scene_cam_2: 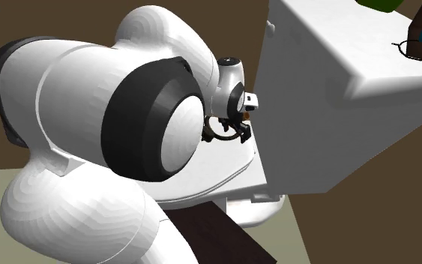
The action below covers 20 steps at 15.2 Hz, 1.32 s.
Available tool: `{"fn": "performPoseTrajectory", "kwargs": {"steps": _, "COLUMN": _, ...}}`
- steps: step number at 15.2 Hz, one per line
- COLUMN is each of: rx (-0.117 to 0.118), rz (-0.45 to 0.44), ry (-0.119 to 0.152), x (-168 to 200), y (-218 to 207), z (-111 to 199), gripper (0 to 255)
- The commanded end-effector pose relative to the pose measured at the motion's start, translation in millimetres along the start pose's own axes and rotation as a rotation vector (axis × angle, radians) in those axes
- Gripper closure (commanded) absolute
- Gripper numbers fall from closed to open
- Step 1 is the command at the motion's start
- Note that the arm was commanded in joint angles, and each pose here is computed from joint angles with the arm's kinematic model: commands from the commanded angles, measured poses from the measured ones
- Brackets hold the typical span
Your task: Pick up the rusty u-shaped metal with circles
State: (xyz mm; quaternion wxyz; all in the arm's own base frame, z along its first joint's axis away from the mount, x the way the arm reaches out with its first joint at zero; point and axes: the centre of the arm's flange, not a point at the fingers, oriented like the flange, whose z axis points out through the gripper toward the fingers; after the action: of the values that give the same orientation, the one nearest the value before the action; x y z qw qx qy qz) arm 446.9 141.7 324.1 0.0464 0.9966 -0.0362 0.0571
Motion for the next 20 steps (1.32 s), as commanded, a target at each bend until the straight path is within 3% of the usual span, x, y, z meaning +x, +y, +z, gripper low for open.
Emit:
{"fn": "performPoseTrajectory", "kwargs": {"steps": 1, "rx": 0.0, "rz": 0.0, "ry": 0.001, "x": -1, "y": 0, "z": 7, "gripper": 0}}
{"fn": "performPoseTrajectory", "kwargs": {"steps": 2, "rx": 0.0, "rz": 0.0, "ry": 0.0, "x": -1, "y": 0, "z": 7, "gripper": 0}}
{"fn": "performPoseTrajectory", "kwargs": {"steps": 3, "rx": 0.0, "rz": 0.0, "ry": 0.0, "x": -1, "y": 0, "z": 7, "gripper": 255}}
{"fn": "performPoseTrajectory", "kwargs": {"steps": 12, "rx": 0.0, "rz": 0.0, "ry": 0.001, "x": -1, "y": 0, "z": 7, "gripper": 255}}
{"fn": "performPoseTrajectory", "kwargs": {"steps": 20, "rx": 0.0, "rz": 0.0, "ry": 0.001, "x": 4, "y": 3, "z": -35, "gripper": 255}}
